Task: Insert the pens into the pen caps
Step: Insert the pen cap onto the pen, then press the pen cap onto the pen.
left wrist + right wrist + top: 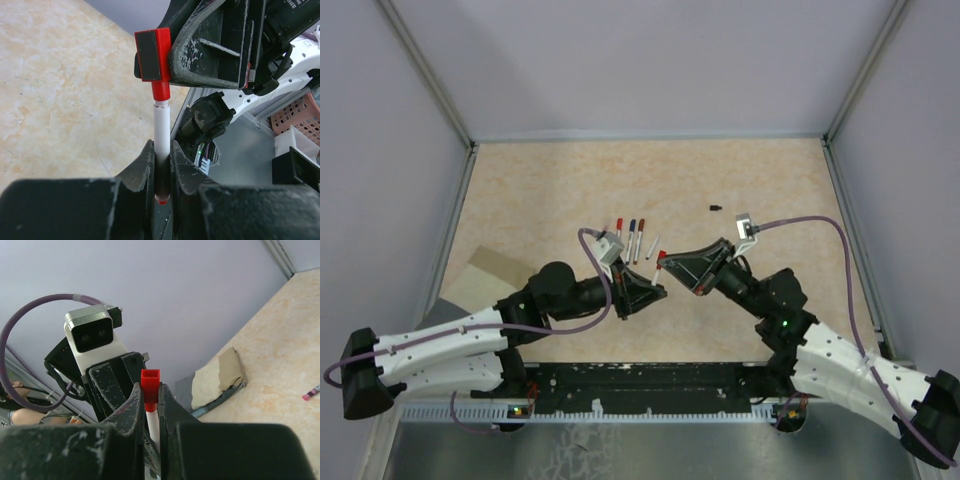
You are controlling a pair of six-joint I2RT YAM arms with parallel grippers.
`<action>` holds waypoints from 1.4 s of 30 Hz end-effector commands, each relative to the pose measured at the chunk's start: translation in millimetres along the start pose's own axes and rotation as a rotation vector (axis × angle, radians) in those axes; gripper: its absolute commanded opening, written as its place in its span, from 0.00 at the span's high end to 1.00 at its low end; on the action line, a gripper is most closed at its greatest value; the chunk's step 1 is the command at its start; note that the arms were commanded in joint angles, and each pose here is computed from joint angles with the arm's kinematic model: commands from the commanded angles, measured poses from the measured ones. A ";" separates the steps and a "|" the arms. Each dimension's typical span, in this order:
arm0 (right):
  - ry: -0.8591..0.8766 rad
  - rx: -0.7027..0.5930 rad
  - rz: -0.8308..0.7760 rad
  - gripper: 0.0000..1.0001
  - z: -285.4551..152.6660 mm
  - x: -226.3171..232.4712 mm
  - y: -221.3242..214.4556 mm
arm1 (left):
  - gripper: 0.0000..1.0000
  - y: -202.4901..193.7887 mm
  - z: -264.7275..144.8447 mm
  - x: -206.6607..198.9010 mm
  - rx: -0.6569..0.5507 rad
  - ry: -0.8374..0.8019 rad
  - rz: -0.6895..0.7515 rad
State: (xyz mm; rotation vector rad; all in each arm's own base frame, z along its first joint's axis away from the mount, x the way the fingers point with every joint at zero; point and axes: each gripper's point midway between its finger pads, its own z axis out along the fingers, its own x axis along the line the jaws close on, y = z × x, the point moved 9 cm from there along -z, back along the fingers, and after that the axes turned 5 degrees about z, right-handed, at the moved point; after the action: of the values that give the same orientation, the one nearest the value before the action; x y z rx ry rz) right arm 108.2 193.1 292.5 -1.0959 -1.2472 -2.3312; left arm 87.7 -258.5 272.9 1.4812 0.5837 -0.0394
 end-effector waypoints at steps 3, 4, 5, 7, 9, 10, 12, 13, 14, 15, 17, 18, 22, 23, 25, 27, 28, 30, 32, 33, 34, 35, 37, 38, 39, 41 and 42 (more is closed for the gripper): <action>0.076 0.014 0.049 1.00 -6.1 3.8 -5.0 | 1.00 11.5 -0.5 -3.5 -0.080 -0.002 0.007; 0.078 0.021 0.055 1.00 -7.7 2.5 -7.1 | 1.00 12.2 0.2 -3.5 -0.083 -0.002 0.007; 0.078 0.029 0.059 1.00 -9.0 1.1 -9.2 | 1.00 12.8 1.3 -3.9 -0.086 -0.003 0.007; 0.074 0.050 0.067 1.00 -11.4 -1.6 -13.9 | 1.00 13.7 3.5 -4.3 -0.091 -0.007 0.008; 0.071 0.066 0.072 1.00 -13.7 -3.1 -17.8 | 1.00 14.6 4.9 -4.6 -0.095 -0.009 0.008; 0.067 0.074 0.075 1.00 -14.7 -3.9 -19.8 | 1.00 14.7 5.4 -4.6 -0.096 -0.009 0.008; 0.059 0.083 0.078 1.00 -17.2 -5.6 -22.1 | 1.00 14.8 6.1 -4.7 -0.097 -0.010 0.009; 0.057 0.081 0.076 0.96 -18.4 -5.2 -21.9 | 1.00 14.8 6.5 -4.6 -0.096 -0.009 0.009; 0.049 0.078 0.072 0.92 -19.3 -5.5 -21.4 | 1.00 14.9 6.6 -4.6 -0.096 -0.009 0.010; 0.042 0.073 0.068 0.88 -20.3 -5.4 -20.5 | 1.00 14.8 6.3 -4.8 -0.096 -0.010 0.009; 0.032 0.060 0.055 0.83 -21.5 -3.8 -17.5 | 1.00 14.2 6.1 -4.6 -0.093 -0.009 0.008; 0.026 0.055 0.047 0.81 -21.7 -3.1 -16.1 | 1.00 14.2 5.8 -4.7 -0.093 -0.008 0.007; 0.003 0.054 0.015 0.75 -22.2 -0.7 -11.9 | 1.00 13.2 5.1 -3.9 -0.090 0.000 0.004; -0.002 0.057 0.009 0.73 -22.4 -0.3 -11.4 | 1.00 13.5 4.7 -3.9 -0.092 0.001 0.003; -0.013 0.057 -0.003 0.71 -23.2 0.3 -10.0 | 1.00 13.3 4.2 -4.1 -0.090 0.002 0.003; -0.027 0.054 -0.020 0.70 -24.5 1.3 -7.7 | 1.00 13.3 4.0 -3.8 -0.090 0.005 0.003; -0.035 0.049 -0.034 0.69 -24.9 2.7 -5.3 | 1.00 12.9 3.9 -3.7 -0.087 0.006 0.003; -0.079 0.039 -0.066 0.67 -26.3 4.7 0.8 | 1.00 12.8 3.3 -3.5 -0.086 0.008 0.002; -0.139 0.016 -0.095 0.65 -27.0 8.3 10.3 | 1.00 12.9 3.0 -3.5 -0.085 0.009 0.003; -0.175 0.001 -0.110 0.63 -27.1 9.8 15.7 | 1.00 13.3 2.9 -3.4 -0.086 0.010 0.004; -0.199 -0.015 -0.126 0.60 -26.7 13.7 22.3 | 1.00 12.8 2.8 -3.6 -0.083 0.010 0.005; -0.214 -0.031 -0.139 0.58 -26.2 17.5 28.0 | 1.00 12.7 3.0 -3.5 -0.081 0.011 0.005; -0.244 -0.070 -0.146 0.53 -24.2 24.8 39.1 | 1.00 12.4 3.2 -3.2 -0.077 0.013 0.005; -0.260 -0.079 -0.146 0.51 -22.5 27.0 42.9 | 1.00 12.1 3.2 -3.3 -0.075 0.012 0.005; -0.275 -0.091 -0.147 0.49 -20.0 30.1 47.5 | 1.00 11.8 3.4 -3.0 -0.074 0.013 0.004; -0.295 -0.098 -0.144 0.46 -13.1 36.8 55.4 | 1.00 11.4 3.8 -2.9 -0.070 0.016 0.000; -0.307 -0.094 -0.144 0.45 -9.2 38.7 58.1 | 1.00 11.0 4.1 -2.7 -0.066 0.019 0.000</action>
State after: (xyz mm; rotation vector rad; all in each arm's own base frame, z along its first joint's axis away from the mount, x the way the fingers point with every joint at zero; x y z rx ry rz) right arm 101.4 157.0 330.4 -1.3835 -1.3624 -2.3843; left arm 90.1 -262.1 272.4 1.4558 0.6006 -0.0126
